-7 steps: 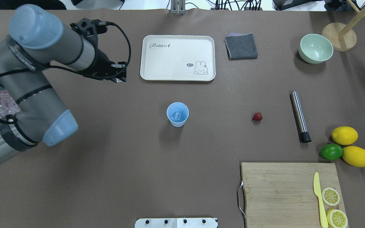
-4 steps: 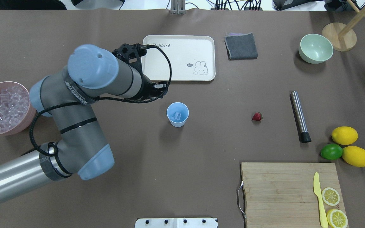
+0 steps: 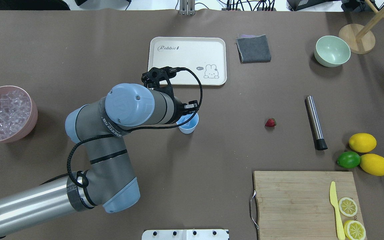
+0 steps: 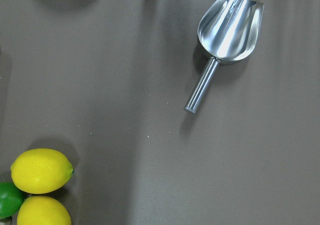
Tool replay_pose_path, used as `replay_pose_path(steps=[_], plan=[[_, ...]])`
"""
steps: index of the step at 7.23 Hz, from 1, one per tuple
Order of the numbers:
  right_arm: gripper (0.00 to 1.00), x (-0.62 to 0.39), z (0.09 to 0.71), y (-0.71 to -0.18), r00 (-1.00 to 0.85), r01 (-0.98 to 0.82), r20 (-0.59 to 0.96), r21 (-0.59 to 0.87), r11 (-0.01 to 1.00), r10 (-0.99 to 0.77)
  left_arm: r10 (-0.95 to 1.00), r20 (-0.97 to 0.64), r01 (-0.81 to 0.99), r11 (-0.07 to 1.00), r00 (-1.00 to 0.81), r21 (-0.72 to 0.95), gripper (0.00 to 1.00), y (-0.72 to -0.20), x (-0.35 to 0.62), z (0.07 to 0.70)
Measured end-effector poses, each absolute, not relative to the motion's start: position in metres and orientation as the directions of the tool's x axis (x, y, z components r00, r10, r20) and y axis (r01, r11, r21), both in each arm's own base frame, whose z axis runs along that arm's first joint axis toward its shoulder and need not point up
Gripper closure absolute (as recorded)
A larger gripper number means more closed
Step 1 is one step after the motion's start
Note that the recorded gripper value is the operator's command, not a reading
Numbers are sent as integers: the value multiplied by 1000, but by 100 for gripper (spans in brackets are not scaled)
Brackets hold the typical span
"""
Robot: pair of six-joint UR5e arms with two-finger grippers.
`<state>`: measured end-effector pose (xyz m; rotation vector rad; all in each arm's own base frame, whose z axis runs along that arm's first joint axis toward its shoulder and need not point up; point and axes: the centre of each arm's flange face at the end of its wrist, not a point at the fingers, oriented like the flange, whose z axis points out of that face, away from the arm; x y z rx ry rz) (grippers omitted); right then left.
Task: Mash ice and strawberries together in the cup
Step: 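Release the cube into the cup and return the left gripper to the bowl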
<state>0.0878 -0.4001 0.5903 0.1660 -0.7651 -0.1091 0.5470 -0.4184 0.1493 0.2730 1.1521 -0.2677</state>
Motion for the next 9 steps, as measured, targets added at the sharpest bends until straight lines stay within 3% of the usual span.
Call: replay_pose_path(steps=[6, 9], plan=[[0, 88, 590, -400, 715, 37, 681, 189, 981, -158, -9, -923, 322, 938, 386, 126, 0, -411, 535, 178], [0, 88, 590, -400, 715, 36, 682, 188, 982, -156, 151, -819, 123, 958, 554, 260, 0, -421, 436, 208]])
